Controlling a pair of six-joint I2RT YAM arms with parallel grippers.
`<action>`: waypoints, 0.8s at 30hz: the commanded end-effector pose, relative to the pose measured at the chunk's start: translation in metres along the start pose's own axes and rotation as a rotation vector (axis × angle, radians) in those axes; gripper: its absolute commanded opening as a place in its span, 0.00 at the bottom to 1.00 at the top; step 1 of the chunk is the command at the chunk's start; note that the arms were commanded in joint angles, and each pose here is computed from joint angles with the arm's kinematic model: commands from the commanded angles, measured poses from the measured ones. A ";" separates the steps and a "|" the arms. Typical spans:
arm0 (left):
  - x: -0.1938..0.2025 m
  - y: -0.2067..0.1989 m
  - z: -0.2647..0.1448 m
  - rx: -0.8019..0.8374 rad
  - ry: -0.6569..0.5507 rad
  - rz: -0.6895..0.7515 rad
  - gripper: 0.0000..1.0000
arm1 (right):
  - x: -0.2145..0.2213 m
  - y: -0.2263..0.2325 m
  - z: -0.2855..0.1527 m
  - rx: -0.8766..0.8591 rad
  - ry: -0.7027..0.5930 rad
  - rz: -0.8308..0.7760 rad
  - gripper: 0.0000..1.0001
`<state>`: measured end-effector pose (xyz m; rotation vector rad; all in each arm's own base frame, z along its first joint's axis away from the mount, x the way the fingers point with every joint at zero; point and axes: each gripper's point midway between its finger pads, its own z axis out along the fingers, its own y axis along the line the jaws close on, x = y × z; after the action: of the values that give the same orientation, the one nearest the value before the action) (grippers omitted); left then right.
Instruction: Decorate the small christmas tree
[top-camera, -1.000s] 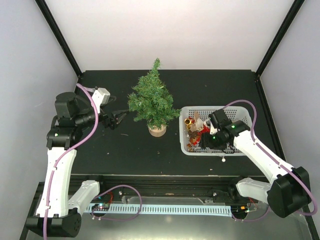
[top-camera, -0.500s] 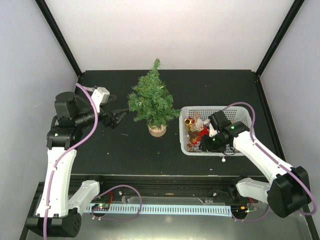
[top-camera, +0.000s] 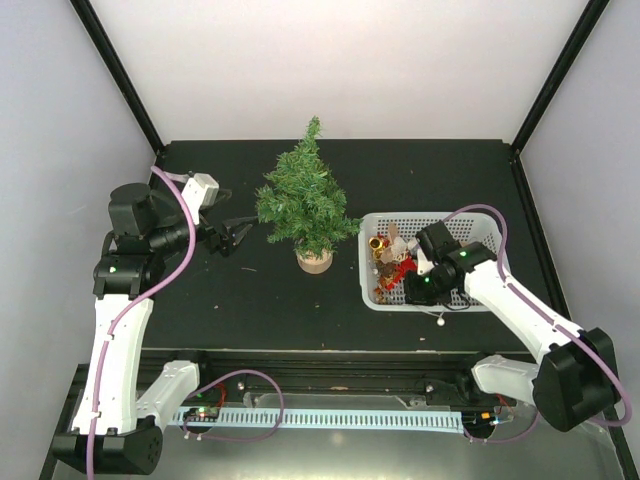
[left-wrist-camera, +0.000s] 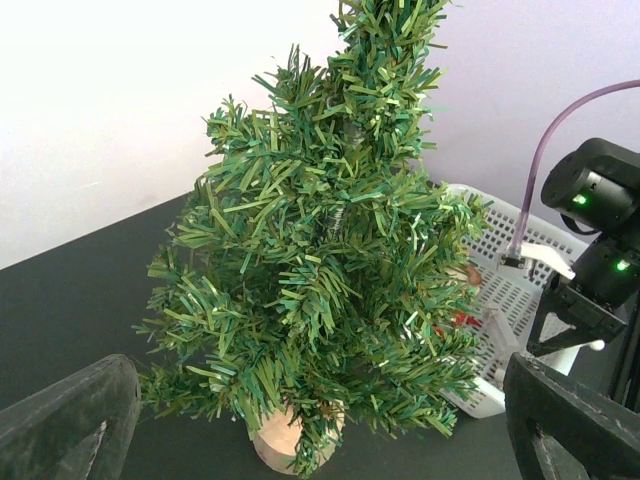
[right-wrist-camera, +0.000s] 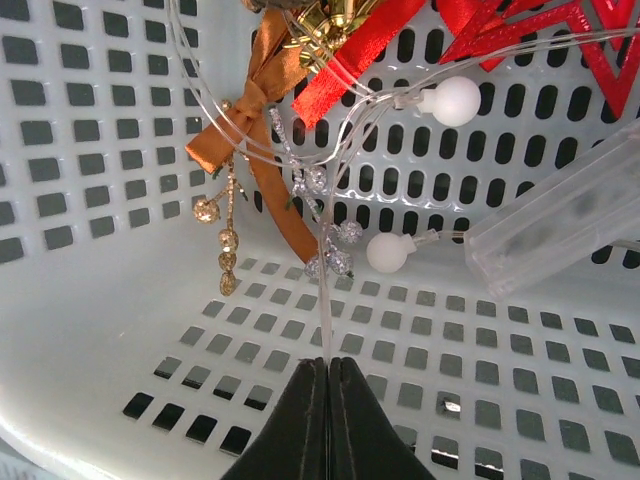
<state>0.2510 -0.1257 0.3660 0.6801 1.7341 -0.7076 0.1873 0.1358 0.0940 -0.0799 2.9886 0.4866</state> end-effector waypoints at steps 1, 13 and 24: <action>-0.011 -0.003 -0.003 0.010 -0.030 0.018 0.99 | -0.006 0.005 -0.005 -0.001 -0.007 -0.011 0.01; -0.025 -0.008 -0.010 0.002 -0.031 0.050 0.99 | -0.055 0.026 -0.066 -0.001 -0.227 -0.025 0.01; -0.052 -0.043 -0.041 0.001 -0.075 0.234 0.99 | -0.079 0.043 -0.134 0.003 -0.381 -0.078 0.01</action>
<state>0.2331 -0.1260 0.4077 0.7584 1.6452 -0.6229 0.2499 0.1444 0.2154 -0.0785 2.6652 0.4713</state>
